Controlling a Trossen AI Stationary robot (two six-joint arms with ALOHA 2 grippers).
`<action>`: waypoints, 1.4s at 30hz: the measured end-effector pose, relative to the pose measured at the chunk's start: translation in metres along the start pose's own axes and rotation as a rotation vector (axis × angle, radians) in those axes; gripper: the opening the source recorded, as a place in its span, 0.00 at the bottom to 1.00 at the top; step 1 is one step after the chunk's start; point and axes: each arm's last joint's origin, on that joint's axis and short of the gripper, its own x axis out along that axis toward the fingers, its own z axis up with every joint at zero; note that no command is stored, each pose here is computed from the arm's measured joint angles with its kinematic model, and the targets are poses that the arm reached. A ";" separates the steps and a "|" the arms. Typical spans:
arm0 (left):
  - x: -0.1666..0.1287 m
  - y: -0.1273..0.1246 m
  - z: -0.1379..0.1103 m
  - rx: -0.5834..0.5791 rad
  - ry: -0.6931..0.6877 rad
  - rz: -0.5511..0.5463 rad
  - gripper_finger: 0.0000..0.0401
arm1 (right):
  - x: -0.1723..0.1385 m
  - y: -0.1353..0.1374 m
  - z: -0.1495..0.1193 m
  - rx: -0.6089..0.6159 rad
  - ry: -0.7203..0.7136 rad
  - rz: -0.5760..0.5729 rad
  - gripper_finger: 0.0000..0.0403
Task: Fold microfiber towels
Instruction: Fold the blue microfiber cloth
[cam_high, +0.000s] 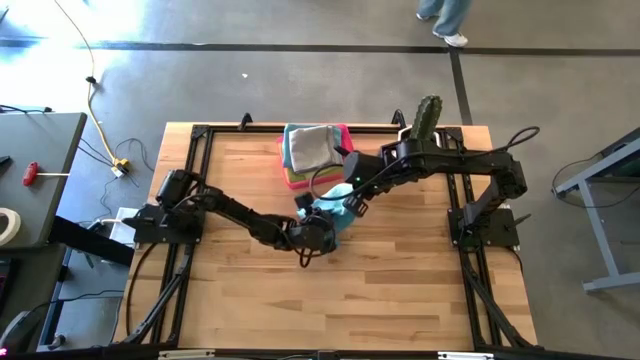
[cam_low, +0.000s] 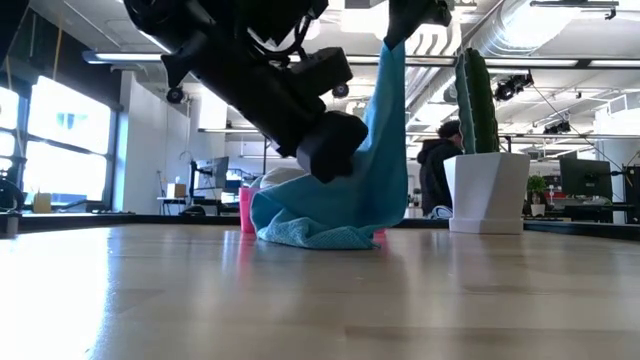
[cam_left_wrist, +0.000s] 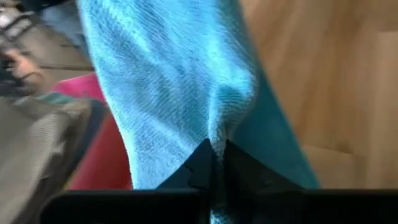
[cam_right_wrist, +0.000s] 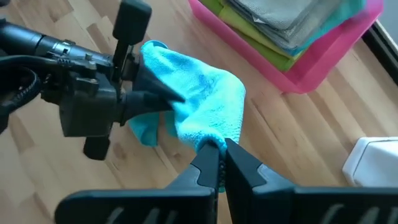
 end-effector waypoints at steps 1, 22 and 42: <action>-0.001 -0.002 0.000 0.002 0.000 -0.026 0.03 | 0.000 0.000 0.000 -0.020 -0.001 -0.002 0.00; -0.143 0.033 0.059 -0.100 -0.030 -0.809 0.00 | 0.064 0.059 -0.097 -0.702 0.098 -0.182 0.00; -0.090 -0.001 -0.010 0.069 0.319 -0.633 0.10 | 0.075 0.105 -0.130 -0.389 -0.062 -0.040 0.00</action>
